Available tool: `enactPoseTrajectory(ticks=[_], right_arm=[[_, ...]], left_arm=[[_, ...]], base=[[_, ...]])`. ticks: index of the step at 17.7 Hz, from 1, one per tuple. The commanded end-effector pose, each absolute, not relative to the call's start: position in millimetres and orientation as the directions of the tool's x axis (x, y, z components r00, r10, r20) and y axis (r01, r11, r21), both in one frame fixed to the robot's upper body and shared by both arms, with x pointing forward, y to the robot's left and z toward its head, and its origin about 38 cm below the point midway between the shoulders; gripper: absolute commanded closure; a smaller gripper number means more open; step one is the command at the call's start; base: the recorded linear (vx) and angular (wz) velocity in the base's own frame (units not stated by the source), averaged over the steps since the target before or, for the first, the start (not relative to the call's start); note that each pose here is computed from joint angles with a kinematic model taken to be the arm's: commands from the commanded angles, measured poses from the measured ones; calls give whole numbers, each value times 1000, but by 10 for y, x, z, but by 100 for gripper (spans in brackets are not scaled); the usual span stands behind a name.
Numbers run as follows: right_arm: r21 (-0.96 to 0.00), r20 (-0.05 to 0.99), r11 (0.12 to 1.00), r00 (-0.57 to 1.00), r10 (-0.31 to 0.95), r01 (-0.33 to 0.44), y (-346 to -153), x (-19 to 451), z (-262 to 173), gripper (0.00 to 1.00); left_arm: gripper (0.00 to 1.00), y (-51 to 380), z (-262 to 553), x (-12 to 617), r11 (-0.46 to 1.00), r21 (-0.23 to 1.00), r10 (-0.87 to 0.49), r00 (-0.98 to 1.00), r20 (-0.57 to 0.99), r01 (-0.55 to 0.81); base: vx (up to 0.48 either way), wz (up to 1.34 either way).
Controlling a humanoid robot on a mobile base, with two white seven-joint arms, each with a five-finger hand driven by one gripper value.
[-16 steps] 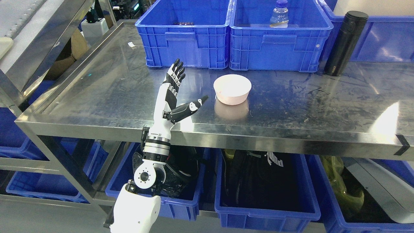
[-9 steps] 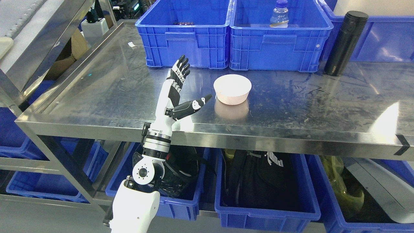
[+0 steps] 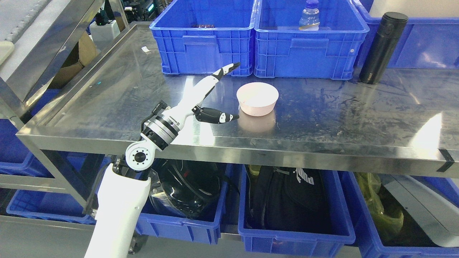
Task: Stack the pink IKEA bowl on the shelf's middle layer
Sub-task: 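Reach the left hand toward the pink bowl on the steel shelf, then close the left hand fingers around the pink bowl's rim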
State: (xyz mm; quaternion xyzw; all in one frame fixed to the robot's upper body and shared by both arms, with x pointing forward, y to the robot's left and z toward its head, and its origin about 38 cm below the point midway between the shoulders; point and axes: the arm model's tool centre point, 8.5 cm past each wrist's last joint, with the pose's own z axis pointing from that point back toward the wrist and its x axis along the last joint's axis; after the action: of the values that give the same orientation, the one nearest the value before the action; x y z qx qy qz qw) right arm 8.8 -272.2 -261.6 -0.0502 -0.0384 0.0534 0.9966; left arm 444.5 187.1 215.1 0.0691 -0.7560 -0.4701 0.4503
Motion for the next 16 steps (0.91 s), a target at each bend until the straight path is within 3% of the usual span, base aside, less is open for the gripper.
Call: enactPoseTrajectory(ticks=[1,3,4,8,13,16], right_arm=[[-123,84,987,990,113,-102,-2832,130,-2607,0],[-123,83,987,990,113,-102,-2832,120,-2607,0],[-123,84,987,990,113,-102,-2832,129,-2607,0],[-123,84,987,990,113,-102,-2832,129,-2607,0],[-123,84,987,990,113,-102,-2832,130,-2607,0],[-123,84,987,990,113,-102,-2832,130,-2607,0]], left_arm=[[0,2103,2360,4589,295,932,-716,-596,363,212],[3,2020,2345,4584,254,935,-707,-612,355,248],[9,2000,2400,4619,180,943,-724,-611,321,281],[9,1683,2541,4829,-136,930,-764,-634,121,342],[8,1311,2653,5030,-240,895,-764,-642,66,377],[26,1032,2558,5018,-303,856,-732,-677,72,418]], base=[[0,0],[0,0],[0,0],[0,0],[0,0],[0,0]])
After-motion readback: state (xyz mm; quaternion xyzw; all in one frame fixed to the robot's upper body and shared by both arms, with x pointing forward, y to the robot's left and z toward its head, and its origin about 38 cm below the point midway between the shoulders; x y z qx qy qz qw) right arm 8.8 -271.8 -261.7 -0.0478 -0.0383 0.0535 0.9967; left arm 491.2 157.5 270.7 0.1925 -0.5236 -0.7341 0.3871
